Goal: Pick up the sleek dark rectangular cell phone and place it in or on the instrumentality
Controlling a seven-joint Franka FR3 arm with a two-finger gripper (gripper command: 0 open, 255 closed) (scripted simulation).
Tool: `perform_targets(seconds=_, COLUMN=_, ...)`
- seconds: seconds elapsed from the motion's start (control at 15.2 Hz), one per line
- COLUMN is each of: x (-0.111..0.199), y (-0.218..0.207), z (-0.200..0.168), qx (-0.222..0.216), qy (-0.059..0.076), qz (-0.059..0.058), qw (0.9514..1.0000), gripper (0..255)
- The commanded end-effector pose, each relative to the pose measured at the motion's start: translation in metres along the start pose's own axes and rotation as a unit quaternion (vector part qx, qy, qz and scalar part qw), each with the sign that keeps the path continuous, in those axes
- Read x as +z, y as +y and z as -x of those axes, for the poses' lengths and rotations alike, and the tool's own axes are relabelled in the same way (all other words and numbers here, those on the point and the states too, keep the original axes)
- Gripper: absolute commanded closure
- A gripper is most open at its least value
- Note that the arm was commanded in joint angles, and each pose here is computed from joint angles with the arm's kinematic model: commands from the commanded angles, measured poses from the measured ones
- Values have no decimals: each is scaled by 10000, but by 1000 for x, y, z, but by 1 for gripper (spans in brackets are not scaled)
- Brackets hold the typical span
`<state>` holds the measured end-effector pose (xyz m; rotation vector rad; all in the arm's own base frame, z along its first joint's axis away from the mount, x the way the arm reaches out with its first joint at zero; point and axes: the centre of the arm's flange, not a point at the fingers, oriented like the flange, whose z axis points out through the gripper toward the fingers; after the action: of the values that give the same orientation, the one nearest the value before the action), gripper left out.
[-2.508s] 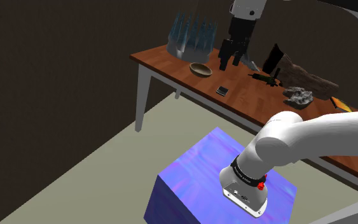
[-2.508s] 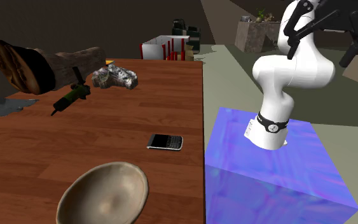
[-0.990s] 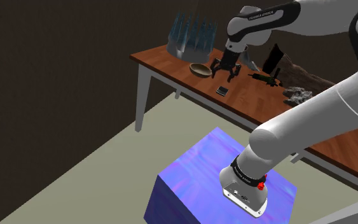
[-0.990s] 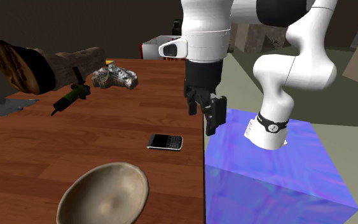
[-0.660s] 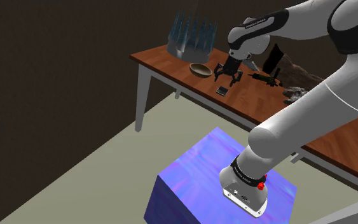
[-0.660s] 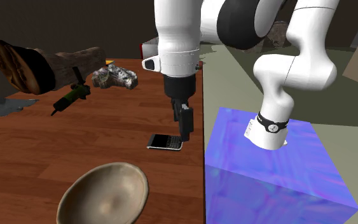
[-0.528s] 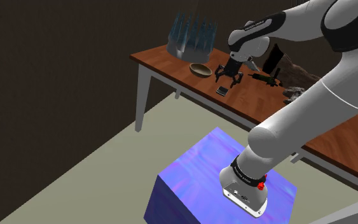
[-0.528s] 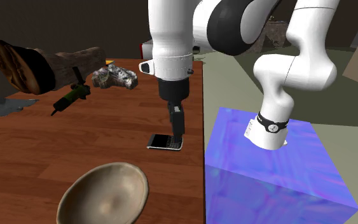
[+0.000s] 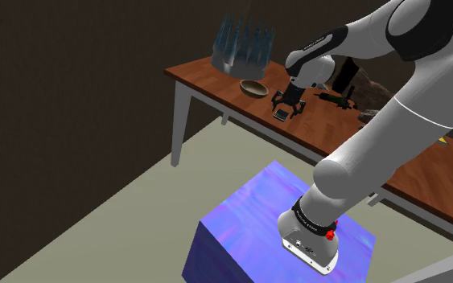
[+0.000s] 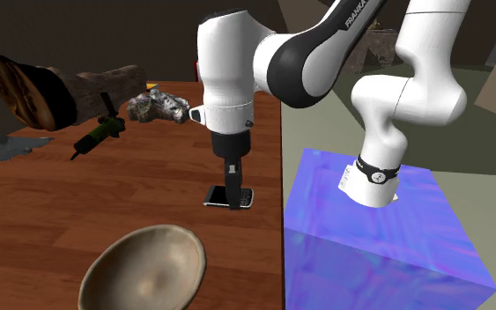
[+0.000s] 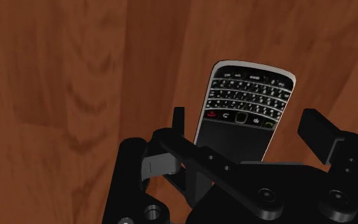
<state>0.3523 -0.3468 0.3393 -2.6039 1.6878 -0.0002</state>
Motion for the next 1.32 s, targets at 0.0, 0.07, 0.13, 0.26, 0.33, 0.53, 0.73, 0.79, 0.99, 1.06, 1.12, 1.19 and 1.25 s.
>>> perform_targets(seconds=0.0, x=9, y=0, z=0, qx=2, qy=2, qz=-1, qw=10000, gripper=0)
perform_targets(seconds=0.07, x=9, y=0, z=0, qx=2, qy=2, qz=-1, qw=10000, gripper=0)
perform_targets(seconds=0.13, x=9, y=0, z=0, qx=2, qy=2, qz=-1, qw=10000, gripper=0)
perform_targets(seconds=0.26, x=9, y=0, z=0, qx=2, qy=2, qz=-1, qw=10000, gripper=0)
perform_targets(seconds=0.33, x=9, y=0, z=0, qx=2, qy=2, qz=-1, qw=10000, gripper=0)
perform_targets(seconds=0.53, x=9, y=0, z=0, qx=2, qy=2, qz=-1, qw=10000, gripper=0)
perform_targets(seconds=0.73, x=8, y=0, z=0, qx=2, qy=2, qz=-1, qw=10000, gripper=255)
perform_targets(seconds=0.79, x=9, y=0, z=0, qx=2, qy=2, qz=-1, qw=10000, gripper=255)
perform_targets(seconds=0.99, x=8, y=0, z=0, qx=2, qy=2, qz=-1, qw=10000, gripper=255)
perform_targets(seconds=1.06, x=8, y=0, z=0, qx=2, qy=2, qz=-1, qw=10000, gripper=255)
perform_targets(seconds=1.12, x=8, y=0, z=0, qx=2, qy=2, qz=-1, qw=10000, gripper=255)
perform_targets(seconds=1.19, x=9, y=0, z=0, qx=2, qy=2, qz=-1, qw=10000, gripper=255)
perform_targets(seconds=1.25, x=3, y=0, z=0, qx=2, qy=2, qz=-1, qw=10000, gripper=255)
